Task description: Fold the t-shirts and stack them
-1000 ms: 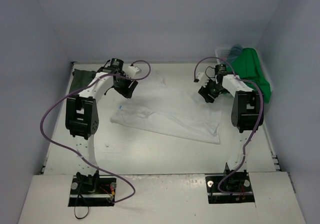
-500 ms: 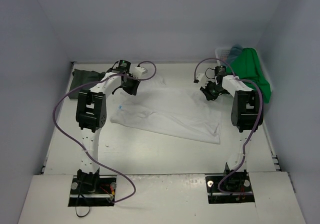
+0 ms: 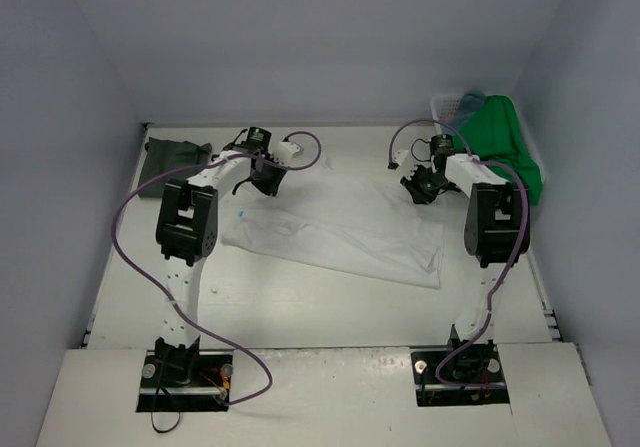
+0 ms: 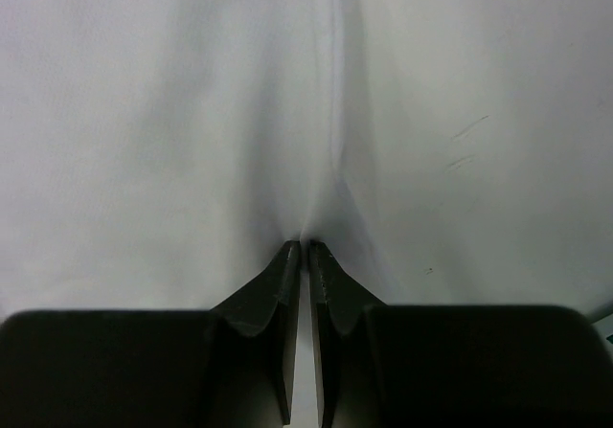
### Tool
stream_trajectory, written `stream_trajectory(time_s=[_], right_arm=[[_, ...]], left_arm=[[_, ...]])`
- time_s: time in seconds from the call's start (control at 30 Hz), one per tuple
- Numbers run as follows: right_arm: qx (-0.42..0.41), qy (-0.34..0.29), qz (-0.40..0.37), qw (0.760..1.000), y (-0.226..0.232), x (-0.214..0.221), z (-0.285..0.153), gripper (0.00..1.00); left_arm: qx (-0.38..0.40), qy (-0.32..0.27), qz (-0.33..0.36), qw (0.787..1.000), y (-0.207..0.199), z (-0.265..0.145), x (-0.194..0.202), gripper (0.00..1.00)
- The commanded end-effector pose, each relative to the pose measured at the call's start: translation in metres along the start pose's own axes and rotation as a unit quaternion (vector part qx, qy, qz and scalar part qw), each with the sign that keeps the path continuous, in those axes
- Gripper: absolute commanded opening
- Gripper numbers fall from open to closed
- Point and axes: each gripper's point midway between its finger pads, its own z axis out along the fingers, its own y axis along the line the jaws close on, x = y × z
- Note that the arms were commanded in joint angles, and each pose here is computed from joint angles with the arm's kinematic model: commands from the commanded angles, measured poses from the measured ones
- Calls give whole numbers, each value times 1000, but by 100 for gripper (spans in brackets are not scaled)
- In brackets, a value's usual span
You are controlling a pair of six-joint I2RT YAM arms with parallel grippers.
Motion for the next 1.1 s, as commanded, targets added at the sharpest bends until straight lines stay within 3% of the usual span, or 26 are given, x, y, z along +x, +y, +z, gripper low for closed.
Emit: stream_trajectory(time_s=[0.0,0.4,0.57,0.73,0.83,0.9,1.07], right_arm=[[10,-21,-3,1000,3,-12,-29,6],[-4,-22,10,1000,26,-4,-35,7],[4,-30,19,999,22,-10,-39,15],[18,-52,18,998,8,-28,-49,29],[33,-65,10,997,-1,-40,-59,37],[44,-71,4,997,-9,-46,-65,43],[43,-56,3,997,-18,-42,-53,52]], left_arm=[[-15,50,11,999,-4,-18,31,0],[-19,123,13,992,-21,-47,125,0],[-34,104,9,994,-17,-60,123,0],[-43,65,0,997,-8,-74,82,0],[-48,38,-4,998,-3,-87,55,10],[-53,25,-3,998,0,-93,43,28],[-60,2,-5,998,6,-107,18,41]])
